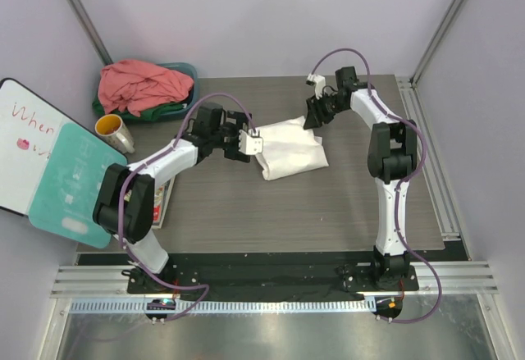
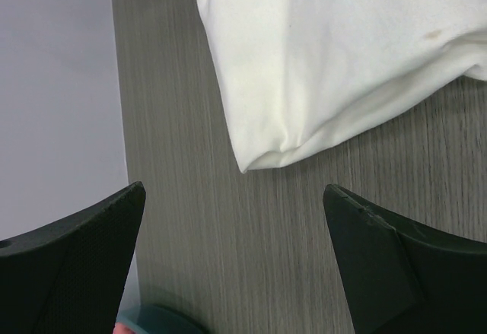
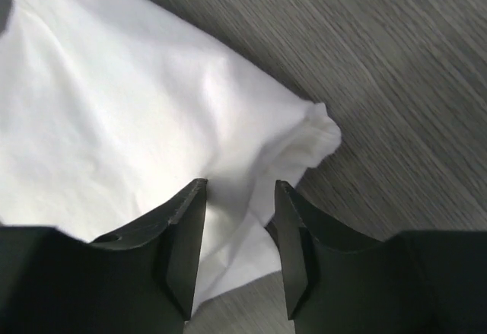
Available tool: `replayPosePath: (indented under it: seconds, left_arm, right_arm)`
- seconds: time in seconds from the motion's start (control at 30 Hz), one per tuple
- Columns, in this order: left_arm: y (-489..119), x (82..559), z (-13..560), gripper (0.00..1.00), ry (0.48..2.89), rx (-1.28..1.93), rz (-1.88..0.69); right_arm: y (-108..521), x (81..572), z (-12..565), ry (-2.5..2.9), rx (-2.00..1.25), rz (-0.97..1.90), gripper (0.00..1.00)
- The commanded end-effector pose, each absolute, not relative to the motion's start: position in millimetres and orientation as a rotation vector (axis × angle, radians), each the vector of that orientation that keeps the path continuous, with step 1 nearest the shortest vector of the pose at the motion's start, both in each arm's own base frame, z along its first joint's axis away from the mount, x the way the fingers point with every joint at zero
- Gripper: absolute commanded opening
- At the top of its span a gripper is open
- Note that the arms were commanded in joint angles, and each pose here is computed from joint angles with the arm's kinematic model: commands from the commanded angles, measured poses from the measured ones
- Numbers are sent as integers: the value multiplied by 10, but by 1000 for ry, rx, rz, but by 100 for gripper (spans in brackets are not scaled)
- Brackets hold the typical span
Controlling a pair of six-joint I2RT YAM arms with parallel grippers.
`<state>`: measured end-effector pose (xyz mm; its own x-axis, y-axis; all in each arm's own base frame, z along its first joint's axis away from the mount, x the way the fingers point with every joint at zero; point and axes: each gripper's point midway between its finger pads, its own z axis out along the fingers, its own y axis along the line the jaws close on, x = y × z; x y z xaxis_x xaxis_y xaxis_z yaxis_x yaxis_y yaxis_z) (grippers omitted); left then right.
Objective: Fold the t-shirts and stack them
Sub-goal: Fold the tshirt
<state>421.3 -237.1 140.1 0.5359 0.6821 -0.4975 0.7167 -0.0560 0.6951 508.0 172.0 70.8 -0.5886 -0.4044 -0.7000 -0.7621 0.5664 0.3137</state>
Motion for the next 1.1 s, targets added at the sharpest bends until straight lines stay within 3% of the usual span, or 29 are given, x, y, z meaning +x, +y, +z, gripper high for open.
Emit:
replayPosePath:
  seconds: [0.0,0.1,0.33,0.43,0.53,0.63,0.67,0.73,0.8,0.83,0.87,0.9,0.93,1.07]
  left_arm:
    - [-2438,4225,1708,100,1126,1683,-48]
    - [-2511,4291,1814,100,1132,1640,-78]
    - [-2872,4346,2072,100,1060,1584,-160]
    - [-3106,4234,2070,100,1012,1606,-226]
    - [-3335,4146,2023,100,975,1626,-304]
    - [-3546,4175,2020,100,1004,1578,-391]
    - [-3605,4179,1985,100,1047,1554,-428]
    - [-3667,4292,1973,100,1103,1514,-442]
    - [-3703,4302,2000,80,1148,1476,-493]
    - [-3704,4268,1977,60,1165,1483,-517]
    - [-3708,4236,1981,20,1169,1485,-536]
    - [-3710,4182,1999,6,1167,1487,-560]
    - [-3707,4135,1981,0,1173,1496,-577]
    - [-3618,3946,1982,0,1202,1550,-642]
  right_arm:
    - [1528,5188,781,2200,-996,629,57]
    - [1509,5269,945,2148,-1001,555,65]
    - [1409,5620,1404,1987,-897,333,63]
    - [1418,5674,1502,1942,-877,296,57]
    - [1492,5675,1579,1918,-870,334,48]
    - [1680,5578,1598,1896,-893,477,21]
    - [1743,5540,1615,1886,-899,530,6]
    - [1852,5463,1531,1902,-909,620,1]
    - [1938,5431,1442,1908,-915,692,1]
    - [1977,5410,1429,1912,-915,719,1]
    - [2003,5392,1380,1920,-919,735,1]
    - [2030,5369,1334,1921,-928,758,1]
    - [2043,5355,1311,1921,-932,772,1]
    - [2120,5307,1256,1912,-950,830,1]
